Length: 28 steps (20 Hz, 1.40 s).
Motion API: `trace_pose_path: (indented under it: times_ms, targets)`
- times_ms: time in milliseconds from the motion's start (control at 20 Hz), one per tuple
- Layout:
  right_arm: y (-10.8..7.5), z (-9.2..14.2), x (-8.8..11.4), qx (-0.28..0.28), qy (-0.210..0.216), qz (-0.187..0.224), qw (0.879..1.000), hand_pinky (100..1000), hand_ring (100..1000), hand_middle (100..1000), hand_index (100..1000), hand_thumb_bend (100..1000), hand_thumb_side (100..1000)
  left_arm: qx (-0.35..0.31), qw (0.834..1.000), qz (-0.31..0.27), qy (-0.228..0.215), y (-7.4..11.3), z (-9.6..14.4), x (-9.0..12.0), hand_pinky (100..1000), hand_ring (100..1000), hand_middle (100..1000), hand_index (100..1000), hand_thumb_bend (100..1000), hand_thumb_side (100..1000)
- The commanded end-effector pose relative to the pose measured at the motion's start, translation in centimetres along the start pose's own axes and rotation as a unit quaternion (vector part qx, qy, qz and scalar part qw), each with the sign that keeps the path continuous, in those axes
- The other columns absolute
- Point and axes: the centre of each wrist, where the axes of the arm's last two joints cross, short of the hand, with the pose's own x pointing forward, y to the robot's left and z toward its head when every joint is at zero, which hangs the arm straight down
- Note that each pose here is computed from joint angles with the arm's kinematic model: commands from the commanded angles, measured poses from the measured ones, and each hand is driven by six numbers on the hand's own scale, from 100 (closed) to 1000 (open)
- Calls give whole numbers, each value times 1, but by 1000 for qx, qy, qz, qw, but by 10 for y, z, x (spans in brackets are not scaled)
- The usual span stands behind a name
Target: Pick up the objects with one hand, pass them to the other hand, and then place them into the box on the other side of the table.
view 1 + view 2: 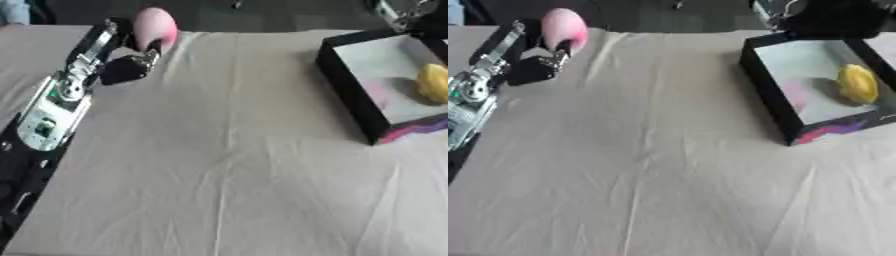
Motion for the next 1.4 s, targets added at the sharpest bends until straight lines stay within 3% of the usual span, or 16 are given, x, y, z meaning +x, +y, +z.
trace_pose_path:
  times_ms: [50,450,900,1400]
  targets:
    - [-2,-3,11,16,-17,27,999,954,922,850,915,100,352,10,1000,-5,-15,-2,-2,5,711,608,514,460,100,292]
    - [11,-14,23,66,-36,42,996,952,924,853,919,100,345,2,999,-1,-33,-20,-7,4,712,609,514,460,100,295]
    - [20,-21,32,102,-50,55,992,950,925,858,931,100,276,-22,997,-14,-72,-32,-11,9,713,614,519,462,100,269]
    - [34,-36,32,136,-52,57,988,949,926,860,938,100,298,-40,993,-23,-110,-45,-16,17,713,614,518,461,100,260]
